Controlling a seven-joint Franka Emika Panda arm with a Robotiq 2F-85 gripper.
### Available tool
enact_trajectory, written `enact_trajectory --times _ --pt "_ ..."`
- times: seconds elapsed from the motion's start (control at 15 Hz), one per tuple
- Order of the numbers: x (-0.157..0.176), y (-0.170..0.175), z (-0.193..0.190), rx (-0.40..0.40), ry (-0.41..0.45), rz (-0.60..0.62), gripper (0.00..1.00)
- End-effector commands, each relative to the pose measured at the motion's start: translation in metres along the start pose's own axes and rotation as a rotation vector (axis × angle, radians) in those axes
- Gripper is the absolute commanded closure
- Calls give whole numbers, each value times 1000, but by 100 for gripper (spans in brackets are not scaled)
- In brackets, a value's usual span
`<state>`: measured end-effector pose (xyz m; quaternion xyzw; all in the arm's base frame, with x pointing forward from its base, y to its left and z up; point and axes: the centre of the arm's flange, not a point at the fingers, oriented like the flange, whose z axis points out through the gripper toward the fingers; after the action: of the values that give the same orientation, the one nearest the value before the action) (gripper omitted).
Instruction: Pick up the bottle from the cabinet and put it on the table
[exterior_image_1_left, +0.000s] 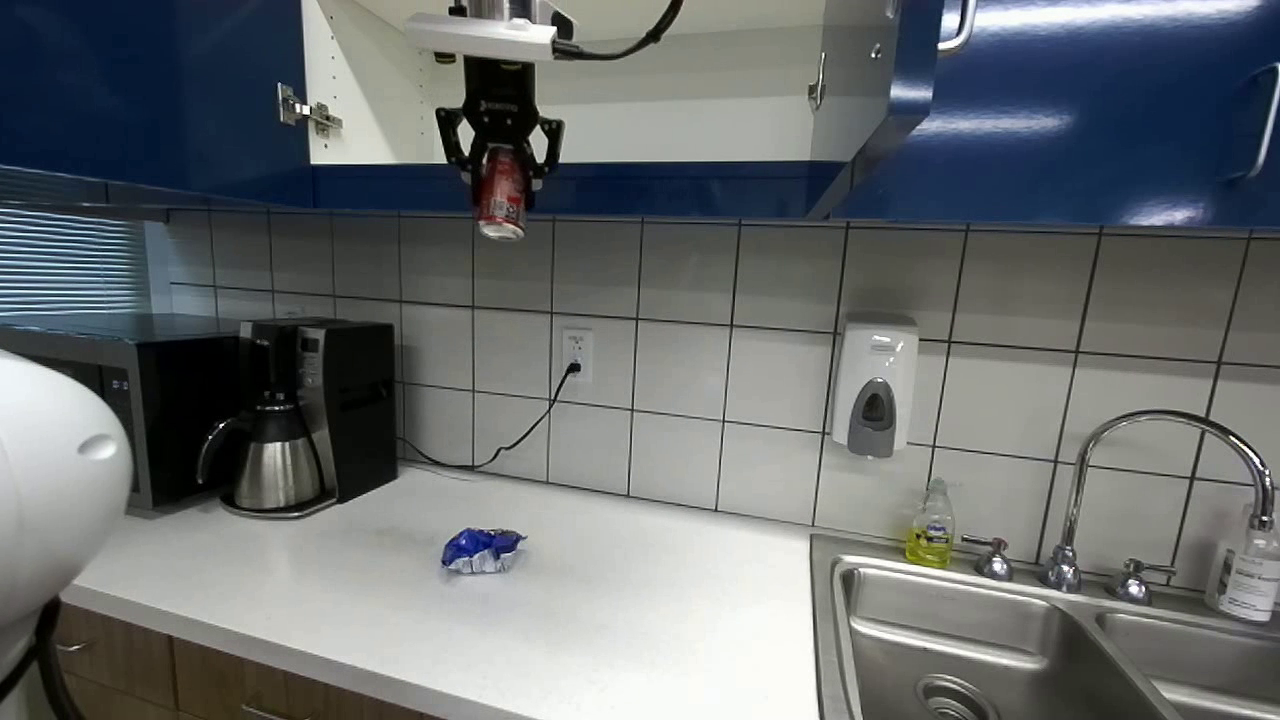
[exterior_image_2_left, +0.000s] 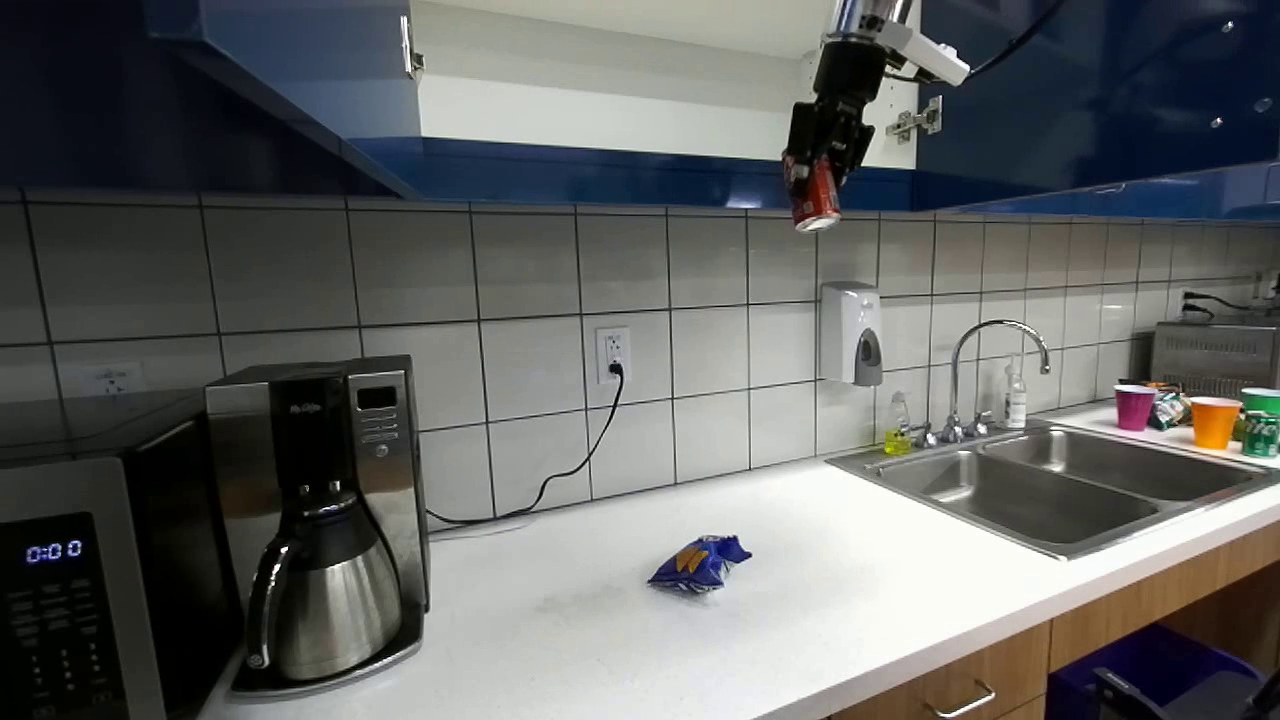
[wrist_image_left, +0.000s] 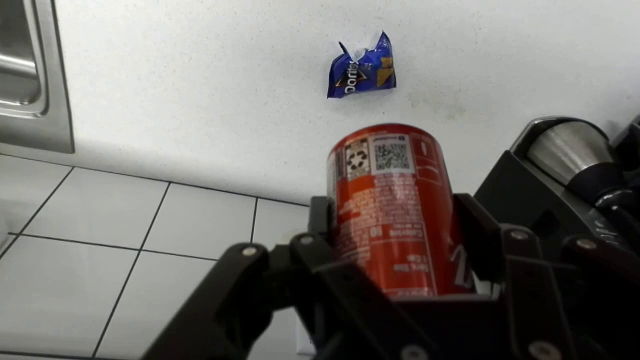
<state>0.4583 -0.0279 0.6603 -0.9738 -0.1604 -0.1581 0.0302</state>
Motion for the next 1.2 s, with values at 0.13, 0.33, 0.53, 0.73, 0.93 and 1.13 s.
enact_trajectory --times 0.13,0.33,0.53,0.73,0.93,1.13 --pt "-21 22 37 0 39 0 62" --pt "-27 40 78 4 29 23 62" --pt "-33 59 129 3 0 45 62" --pt "-39 74 180 1 -26 53 62" --pt "-43 85 231 0 -41 58 62" --pt "-47 94 282 1 -48 66 62"
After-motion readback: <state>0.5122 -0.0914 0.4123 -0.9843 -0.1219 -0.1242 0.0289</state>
